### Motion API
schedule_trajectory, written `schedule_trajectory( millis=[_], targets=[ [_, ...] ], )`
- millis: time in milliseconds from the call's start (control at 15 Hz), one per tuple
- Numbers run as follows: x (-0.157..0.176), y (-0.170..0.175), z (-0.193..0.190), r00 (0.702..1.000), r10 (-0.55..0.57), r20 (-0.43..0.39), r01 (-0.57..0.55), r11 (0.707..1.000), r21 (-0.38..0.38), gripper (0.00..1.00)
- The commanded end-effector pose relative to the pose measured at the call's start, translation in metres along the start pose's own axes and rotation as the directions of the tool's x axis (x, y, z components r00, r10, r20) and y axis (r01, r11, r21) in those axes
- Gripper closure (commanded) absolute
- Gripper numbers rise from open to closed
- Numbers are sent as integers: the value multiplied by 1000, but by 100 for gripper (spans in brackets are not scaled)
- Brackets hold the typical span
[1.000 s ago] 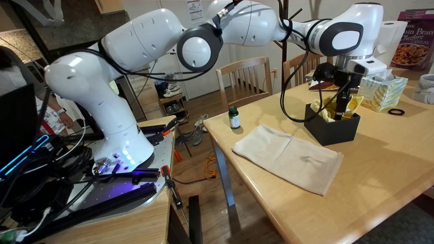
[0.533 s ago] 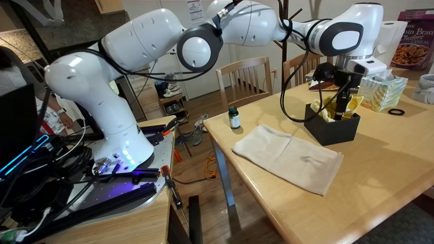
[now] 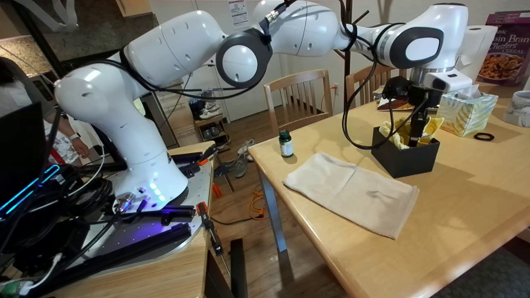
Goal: Pick up the yellow towel and place it in the black box.
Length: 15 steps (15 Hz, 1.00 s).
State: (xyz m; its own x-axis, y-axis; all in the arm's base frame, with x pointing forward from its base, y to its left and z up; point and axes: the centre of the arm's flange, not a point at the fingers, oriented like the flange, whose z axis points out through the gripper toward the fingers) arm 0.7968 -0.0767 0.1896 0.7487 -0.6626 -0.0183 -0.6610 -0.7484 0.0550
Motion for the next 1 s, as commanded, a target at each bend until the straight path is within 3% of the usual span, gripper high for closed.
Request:
schedule_trajectory(
  millis=[0, 667, 733, 800, 933],
  targets=[
    [0, 0, 0, 1000, 0, 0, 0, 1000, 0, 33],
    [0, 0, 0, 1000, 0, 0, 0, 1000, 0, 33],
    [-1, 0, -1, 1000, 4, 2, -4, 1000, 2, 58],
    [-1, 0, -1, 1000, 0, 3, 0, 1000, 1, 9],
    [-3, 3, -4, 1000, 3, -2, -3, 1000, 7, 11]
  ],
)
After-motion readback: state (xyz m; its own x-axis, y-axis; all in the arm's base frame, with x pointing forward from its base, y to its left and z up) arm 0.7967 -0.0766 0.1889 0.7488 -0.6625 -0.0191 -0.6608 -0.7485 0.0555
